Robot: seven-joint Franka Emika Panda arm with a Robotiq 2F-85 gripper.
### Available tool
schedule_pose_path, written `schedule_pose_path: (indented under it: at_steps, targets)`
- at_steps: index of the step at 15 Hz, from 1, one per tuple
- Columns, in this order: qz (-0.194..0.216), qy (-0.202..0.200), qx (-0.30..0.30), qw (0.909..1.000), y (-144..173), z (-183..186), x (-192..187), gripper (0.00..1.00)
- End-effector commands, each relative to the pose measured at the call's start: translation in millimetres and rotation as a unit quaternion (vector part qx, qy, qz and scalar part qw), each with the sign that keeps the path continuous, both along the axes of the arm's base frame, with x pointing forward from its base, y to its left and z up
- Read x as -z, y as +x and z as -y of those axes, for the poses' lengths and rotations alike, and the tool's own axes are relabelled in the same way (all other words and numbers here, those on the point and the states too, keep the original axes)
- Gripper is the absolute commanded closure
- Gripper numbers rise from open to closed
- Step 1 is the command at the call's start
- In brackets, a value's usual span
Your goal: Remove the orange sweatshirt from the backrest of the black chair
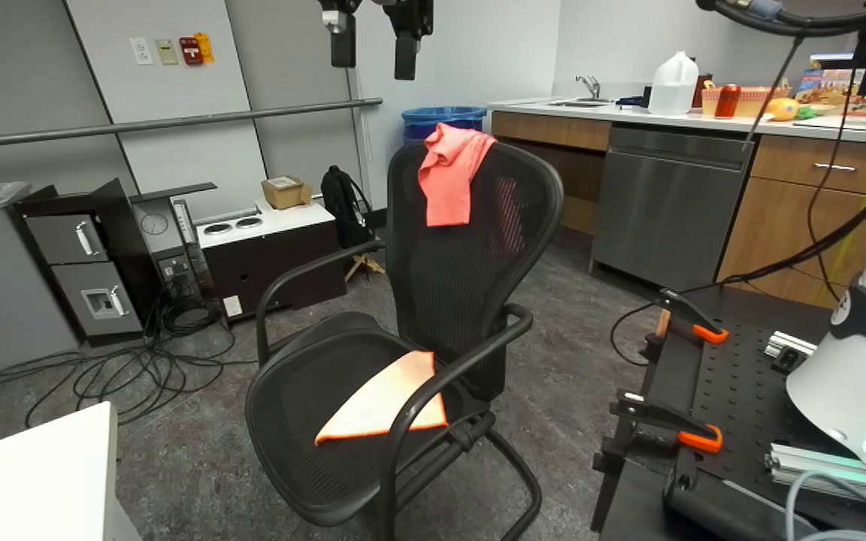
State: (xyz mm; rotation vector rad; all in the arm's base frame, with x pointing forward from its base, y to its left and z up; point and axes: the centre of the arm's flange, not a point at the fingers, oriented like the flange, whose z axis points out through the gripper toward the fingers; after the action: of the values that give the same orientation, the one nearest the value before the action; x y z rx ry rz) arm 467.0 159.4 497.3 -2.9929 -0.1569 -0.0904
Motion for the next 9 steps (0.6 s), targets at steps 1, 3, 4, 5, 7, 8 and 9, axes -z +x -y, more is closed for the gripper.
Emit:
schedule_pose_path:
  at_steps: [1, 3, 4, 5, 7, 8, 9]
  targets:
    - [0.024, -0.039, 0.007, 0.9989, 18, 19, 6, 0.00]
    - [0.038, -0.068, 0.008, 0.9969, 25, 31, 9, 0.00]
    - [0.045, -0.082, 0.008, 0.9956, 28, 39, 7, 0.00]
    - [0.051, -0.094, 0.010, 0.9942, 31, 47, 4, 0.00]
    - [0.062, -0.117, 0.015, 0.9911, 38, 63, 4, 0.00]
    - [0.066, -0.130, 0.019, 0.9891, 42, 73, 2, 0.00]
    - [0.070, -0.142, 0.023, 0.9870, 44, 81, 0, 0.00]
